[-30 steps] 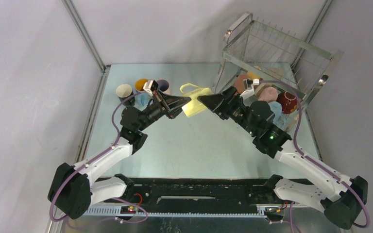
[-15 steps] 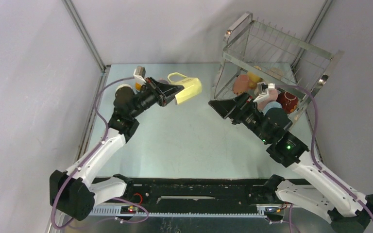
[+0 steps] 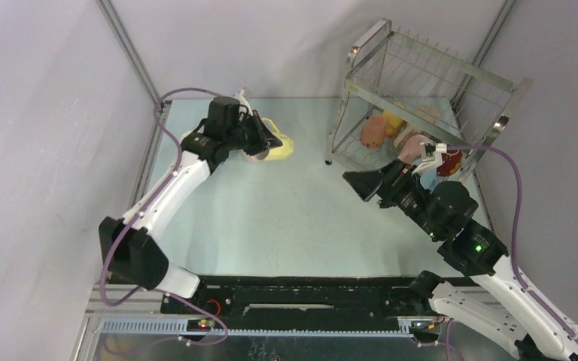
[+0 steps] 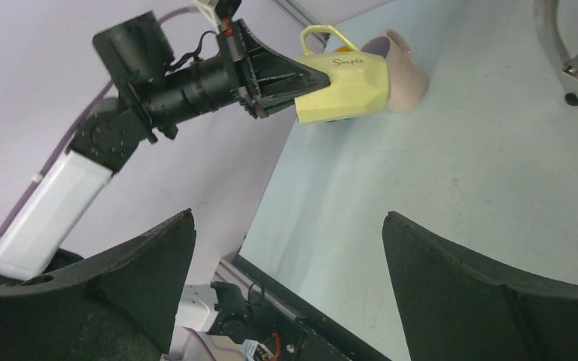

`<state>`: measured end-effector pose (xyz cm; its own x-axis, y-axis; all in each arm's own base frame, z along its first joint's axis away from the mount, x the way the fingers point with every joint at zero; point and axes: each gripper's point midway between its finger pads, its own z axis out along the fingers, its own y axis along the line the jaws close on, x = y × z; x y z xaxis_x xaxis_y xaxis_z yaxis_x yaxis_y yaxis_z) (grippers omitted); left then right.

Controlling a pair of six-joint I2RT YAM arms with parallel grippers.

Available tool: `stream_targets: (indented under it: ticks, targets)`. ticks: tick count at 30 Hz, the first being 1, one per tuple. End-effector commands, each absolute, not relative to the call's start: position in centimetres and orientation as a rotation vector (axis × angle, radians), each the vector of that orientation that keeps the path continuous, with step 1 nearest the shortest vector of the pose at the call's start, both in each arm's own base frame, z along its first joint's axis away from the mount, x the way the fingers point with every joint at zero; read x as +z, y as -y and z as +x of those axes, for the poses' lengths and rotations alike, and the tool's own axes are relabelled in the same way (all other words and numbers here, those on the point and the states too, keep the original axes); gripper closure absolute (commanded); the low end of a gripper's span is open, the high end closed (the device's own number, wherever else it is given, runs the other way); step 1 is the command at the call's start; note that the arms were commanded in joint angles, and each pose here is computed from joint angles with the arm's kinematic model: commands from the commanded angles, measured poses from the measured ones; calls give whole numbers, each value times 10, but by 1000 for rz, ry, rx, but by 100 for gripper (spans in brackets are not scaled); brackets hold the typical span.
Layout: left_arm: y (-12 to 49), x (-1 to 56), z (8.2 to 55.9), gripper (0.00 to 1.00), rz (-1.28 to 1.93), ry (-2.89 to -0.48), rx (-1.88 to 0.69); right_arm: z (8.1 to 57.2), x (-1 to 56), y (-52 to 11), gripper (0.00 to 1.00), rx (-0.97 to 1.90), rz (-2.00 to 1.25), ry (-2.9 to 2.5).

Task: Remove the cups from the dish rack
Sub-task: Place the cup at the center of the board.

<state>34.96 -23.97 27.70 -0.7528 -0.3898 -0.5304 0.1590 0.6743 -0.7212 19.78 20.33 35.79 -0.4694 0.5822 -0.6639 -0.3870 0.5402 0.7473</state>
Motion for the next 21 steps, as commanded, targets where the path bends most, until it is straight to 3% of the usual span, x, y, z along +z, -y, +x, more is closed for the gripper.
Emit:
stream_targets:
  ticks: [1, 8, 21]
  targets:
    - [219, 283, 382, 100, -1, -2201, -691, 190, 362, -188, 0, 1069, 143, -1724]
    - [225, 256, 420, 100, 123, -2305, -387, 181, 359, -175, 0, 1023, 136, -1748]
    - [259, 224, 475, 100, 220, -2360, -159, 166, 347, -160, 0, 991, 154, -1818]
